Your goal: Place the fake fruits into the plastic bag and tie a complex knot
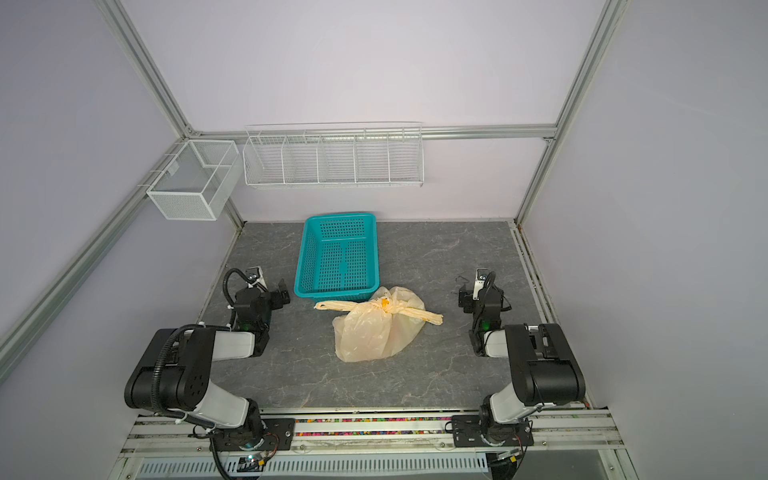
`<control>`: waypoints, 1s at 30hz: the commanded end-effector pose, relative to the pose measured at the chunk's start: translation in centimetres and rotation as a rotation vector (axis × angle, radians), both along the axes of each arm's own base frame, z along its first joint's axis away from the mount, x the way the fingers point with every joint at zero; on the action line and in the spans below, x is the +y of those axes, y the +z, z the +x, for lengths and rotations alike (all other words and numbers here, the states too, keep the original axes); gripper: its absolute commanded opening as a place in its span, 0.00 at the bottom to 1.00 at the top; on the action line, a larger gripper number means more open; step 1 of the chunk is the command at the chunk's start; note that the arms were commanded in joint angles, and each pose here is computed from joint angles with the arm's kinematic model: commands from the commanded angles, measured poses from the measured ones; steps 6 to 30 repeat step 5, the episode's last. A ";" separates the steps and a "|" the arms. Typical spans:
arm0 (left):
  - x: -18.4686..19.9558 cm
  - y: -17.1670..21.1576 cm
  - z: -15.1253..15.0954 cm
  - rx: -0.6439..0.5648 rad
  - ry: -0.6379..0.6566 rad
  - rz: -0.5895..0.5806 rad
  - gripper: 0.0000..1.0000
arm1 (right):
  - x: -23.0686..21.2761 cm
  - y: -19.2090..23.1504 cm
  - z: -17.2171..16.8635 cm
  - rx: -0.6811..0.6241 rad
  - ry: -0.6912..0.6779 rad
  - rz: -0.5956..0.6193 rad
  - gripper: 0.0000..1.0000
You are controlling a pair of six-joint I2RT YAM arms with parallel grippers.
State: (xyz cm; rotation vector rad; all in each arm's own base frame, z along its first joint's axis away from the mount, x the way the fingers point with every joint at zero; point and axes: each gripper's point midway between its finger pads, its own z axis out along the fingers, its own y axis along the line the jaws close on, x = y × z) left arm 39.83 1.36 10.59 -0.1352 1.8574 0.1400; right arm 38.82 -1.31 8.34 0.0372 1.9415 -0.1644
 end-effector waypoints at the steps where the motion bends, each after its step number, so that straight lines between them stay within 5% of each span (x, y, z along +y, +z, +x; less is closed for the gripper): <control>1: 0.0 0.9 0.6 -0.037 -0.005 -0.009 0.99 | 0.1 1.0 0.5 -0.032 0.006 0.010 0.89; 30: 0.0 1.0 0.6 -0.037 -0.004 -0.011 0.99 | 0.1 1.1 0.5 -0.034 0.006 0.012 0.89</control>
